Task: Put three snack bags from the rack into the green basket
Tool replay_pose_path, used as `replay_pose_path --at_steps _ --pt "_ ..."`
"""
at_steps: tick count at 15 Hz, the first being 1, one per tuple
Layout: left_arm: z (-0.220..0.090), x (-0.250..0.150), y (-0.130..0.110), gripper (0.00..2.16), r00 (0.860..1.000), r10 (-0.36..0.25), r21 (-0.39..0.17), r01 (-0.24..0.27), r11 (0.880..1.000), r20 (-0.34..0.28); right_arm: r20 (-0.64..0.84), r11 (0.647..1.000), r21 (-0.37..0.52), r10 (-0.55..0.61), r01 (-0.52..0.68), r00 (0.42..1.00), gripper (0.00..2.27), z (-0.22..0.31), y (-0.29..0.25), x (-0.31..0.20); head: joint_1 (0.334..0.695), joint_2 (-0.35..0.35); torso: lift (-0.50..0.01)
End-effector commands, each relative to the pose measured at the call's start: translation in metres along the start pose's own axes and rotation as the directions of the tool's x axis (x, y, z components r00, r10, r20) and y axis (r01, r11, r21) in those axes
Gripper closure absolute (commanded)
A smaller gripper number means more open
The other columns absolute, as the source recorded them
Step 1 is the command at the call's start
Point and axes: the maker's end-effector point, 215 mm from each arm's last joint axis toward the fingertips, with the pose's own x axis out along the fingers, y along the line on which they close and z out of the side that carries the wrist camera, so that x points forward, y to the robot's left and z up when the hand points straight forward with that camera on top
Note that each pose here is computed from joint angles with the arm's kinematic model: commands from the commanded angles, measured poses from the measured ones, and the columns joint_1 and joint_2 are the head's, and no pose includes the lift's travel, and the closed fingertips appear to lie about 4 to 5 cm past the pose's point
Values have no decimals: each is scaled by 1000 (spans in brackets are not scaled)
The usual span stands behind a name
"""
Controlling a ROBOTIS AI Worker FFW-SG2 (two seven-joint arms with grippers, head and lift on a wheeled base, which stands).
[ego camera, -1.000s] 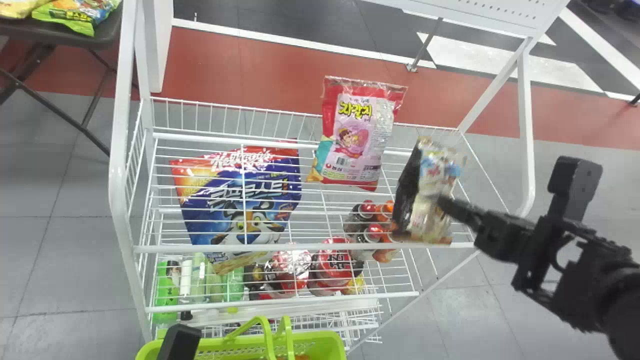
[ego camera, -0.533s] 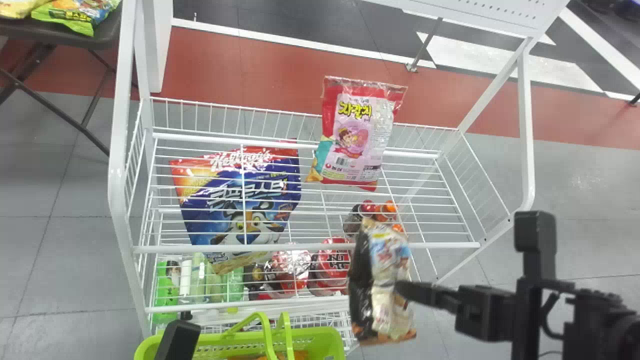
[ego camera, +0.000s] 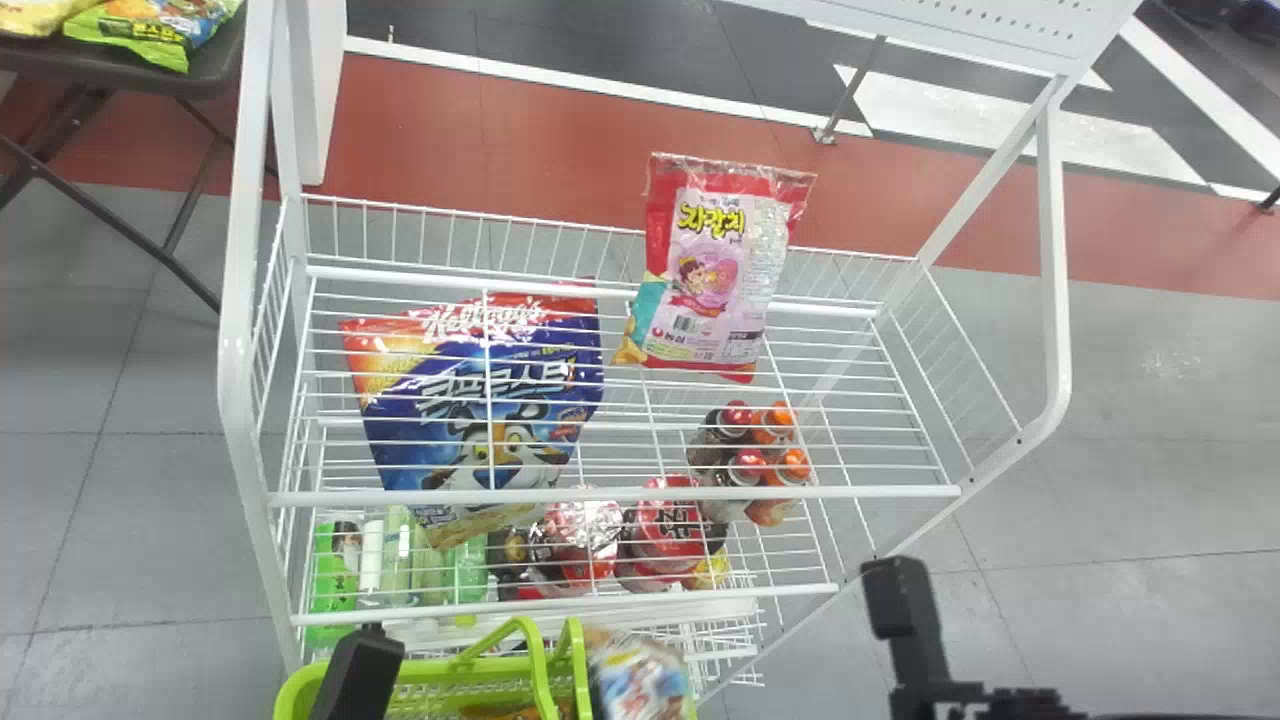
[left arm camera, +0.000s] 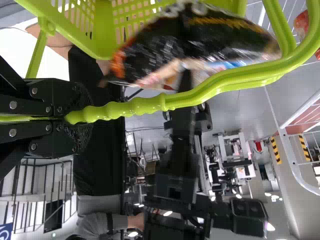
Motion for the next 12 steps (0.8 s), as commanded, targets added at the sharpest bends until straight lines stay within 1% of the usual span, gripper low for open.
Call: replay_pose_path --at_steps 1,3,5,6,7,8,9,10,12 --pt "0 1 0 1632 1000 1 -2 -1 1000 0 -90 998 2 69 -69 994 2250 -36 26 20 695 -350 0" --pt "1 1 0 1636 1000 -6 -3 6 1000 -2 -151 997 -16 76 -79 986 2250 -58 39 36 695 -350 0" --pt "0 2 -1 1636 1000 -9 -6 9 1000 -4 -204 998 -4 64 -66 977 2250 -78 34 49 695 -350 0" --pt "0 2 -1 1636 1000 -9 -4 9 1000 -4 -210 998 -2 59 -61 976 2246 -80 32 50 695 -350 0" --pt "1 1 -1 1632 1000 -9 -5 9 1000 -2 -210 998 1 58 -59 976 2145 -80 30 51 695 -350 0" --pt "1 1 -1 1632 1000 -10 -5 10 1000 -2 -205 999 2 53 -54 977 1720 -78 28 49 695 -350 0" --pt "1 1 -1 1636 1000 -10 -5 10 1000 -2 -193 999 5 47 -47 980 630 -73 25 46 695 -350 0" --pt "1 1 0 1632 1000 -8 -5 8 1000 -1 -182 999 4 42 -42 982 -2 -69 22 43 695 -350 0" --pt "1 1 0 1632 1000 -7 -6 7 1000 0 -131 1000 -6 17 -18 991 -2 -51 13 35 695 -350 0"
